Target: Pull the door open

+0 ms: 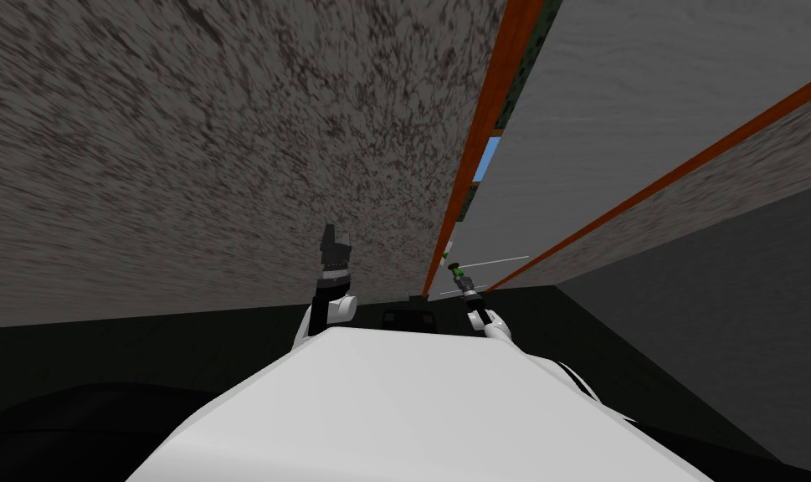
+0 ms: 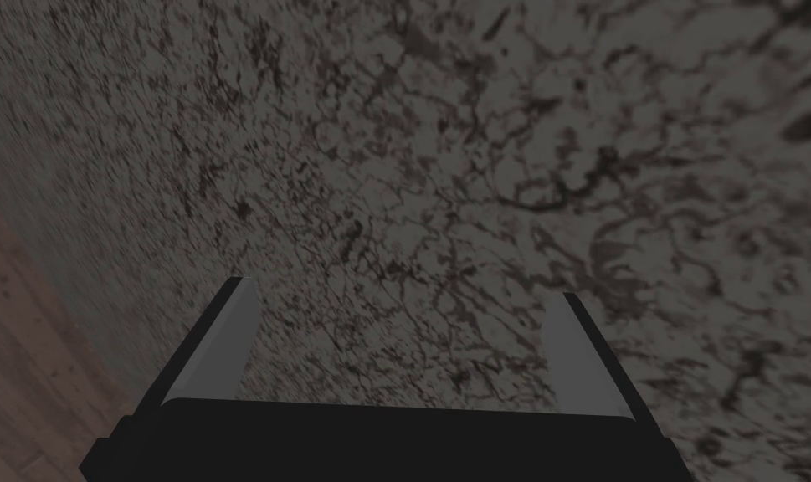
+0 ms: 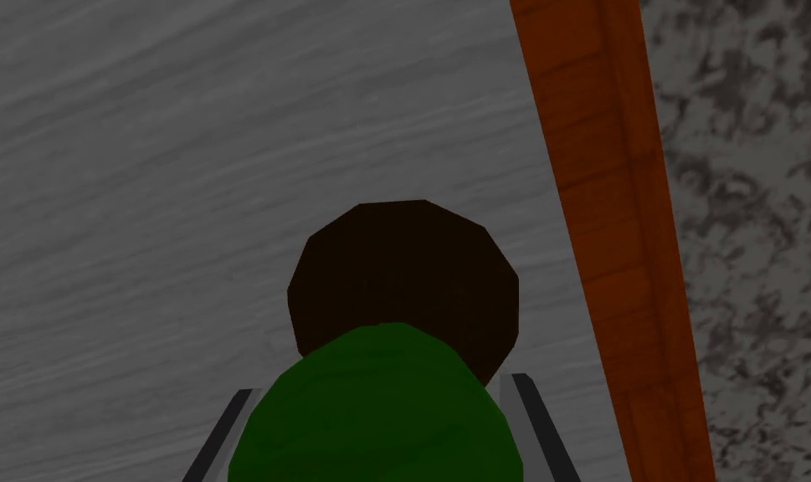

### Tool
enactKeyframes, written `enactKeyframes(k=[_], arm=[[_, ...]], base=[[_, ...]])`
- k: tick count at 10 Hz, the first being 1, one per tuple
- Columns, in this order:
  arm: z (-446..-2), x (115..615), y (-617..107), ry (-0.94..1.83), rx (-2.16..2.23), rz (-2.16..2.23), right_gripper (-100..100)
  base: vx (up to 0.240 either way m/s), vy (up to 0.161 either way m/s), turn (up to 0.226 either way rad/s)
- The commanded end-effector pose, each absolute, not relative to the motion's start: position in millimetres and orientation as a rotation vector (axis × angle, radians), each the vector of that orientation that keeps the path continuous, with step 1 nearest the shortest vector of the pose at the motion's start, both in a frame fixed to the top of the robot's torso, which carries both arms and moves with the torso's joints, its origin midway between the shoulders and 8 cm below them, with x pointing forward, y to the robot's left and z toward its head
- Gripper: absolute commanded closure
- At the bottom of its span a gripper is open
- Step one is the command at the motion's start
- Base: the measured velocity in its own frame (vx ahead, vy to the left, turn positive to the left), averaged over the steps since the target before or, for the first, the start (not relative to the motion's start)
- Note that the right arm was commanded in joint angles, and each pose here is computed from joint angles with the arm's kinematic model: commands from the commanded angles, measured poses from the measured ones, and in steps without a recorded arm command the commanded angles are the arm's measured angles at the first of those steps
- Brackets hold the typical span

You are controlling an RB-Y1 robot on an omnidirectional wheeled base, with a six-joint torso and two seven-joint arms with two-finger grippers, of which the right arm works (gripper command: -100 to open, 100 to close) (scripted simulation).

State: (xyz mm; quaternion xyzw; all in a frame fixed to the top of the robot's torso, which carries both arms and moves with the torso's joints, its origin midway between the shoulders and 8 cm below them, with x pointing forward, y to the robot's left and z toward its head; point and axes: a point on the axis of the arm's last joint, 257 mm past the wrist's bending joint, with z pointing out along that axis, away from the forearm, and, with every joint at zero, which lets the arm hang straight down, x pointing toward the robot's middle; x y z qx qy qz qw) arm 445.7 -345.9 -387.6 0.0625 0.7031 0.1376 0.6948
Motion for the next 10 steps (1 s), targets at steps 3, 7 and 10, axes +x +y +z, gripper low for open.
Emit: enactKeyframes(k=[3,7,10], arm=[[-394.5,443.6,-333.6,1.577,0.208,0.394,100],[-394.5,443.6,-333.6,1.577,0.208,0.394,100],[-394.5,444.3,-332.4,1.573,0.268,0.455,100]], base=[[-0.032,-0.015,0.004],[-0.004,-0.001,0.003],[-0.030,-0.002,0.007]])
